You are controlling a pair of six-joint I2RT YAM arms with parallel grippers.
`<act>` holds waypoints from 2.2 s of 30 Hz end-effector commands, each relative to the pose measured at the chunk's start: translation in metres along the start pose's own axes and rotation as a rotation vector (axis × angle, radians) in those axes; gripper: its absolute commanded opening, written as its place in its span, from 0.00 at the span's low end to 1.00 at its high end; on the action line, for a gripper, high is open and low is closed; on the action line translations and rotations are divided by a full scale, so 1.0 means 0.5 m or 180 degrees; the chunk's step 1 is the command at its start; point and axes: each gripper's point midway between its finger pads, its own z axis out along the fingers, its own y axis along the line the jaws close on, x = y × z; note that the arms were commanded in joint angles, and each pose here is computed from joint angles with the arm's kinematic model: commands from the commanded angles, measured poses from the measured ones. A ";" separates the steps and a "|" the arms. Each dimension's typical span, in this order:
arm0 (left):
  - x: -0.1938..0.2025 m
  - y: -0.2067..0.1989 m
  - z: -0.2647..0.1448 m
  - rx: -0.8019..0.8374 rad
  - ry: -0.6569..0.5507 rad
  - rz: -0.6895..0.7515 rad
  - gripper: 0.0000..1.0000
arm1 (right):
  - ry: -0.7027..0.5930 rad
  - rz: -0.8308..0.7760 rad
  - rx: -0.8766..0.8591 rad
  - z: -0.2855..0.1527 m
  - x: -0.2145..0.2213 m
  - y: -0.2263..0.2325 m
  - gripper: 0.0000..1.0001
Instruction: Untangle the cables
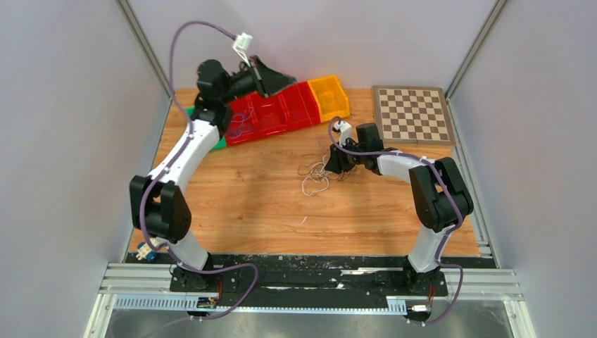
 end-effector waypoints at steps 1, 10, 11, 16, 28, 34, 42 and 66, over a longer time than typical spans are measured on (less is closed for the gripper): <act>-0.177 -0.143 -0.080 0.0149 -0.0423 0.0784 0.00 | 0.0106 0.0067 0.0044 -0.002 0.002 -0.004 0.33; -0.420 -0.231 -0.196 -0.0027 -0.1203 0.1237 0.00 | 0.0363 0.0227 -0.0053 -0.017 0.054 0.015 0.27; -0.437 -0.256 -0.204 0.0005 -0.1250 0.1350 0.00 | 0.0378 0.0236 -0.0065 -0.017 0.057 0.017 0.22; -0.478 -0.300 -0.233 0.0003 -0.1370 0.1609 0.00 | 0.0596 0.0288 -0.0035 -0.034 0.094 0.015 0.00; -0.469 -0.158 -0.302 -0.0581 -0.1300 0.1520 0.00 | 0.0547 0.0182 -0.0343 -0.097 0.061 0.049 0.02; -0.425 -0.042 -0.329 -0.0909 -0.1132 0.1377 0.00 | 0.0509 0.0020 -0.0472 -0.117 0.039 0.067 0.00; -0.401 0.075 -0.348 -0.1158 -0.1036 0.1303 0.00 | 0.0533 -0.0061 -0.0444 -0.125 0.039 0.063 0.00; -0.234 0.490 -0.513 -0.2469 -0.0385 0.1415 0.00 | 0.0649 -0.0065 -0.0515 -0.120 0.023 0.048 0.00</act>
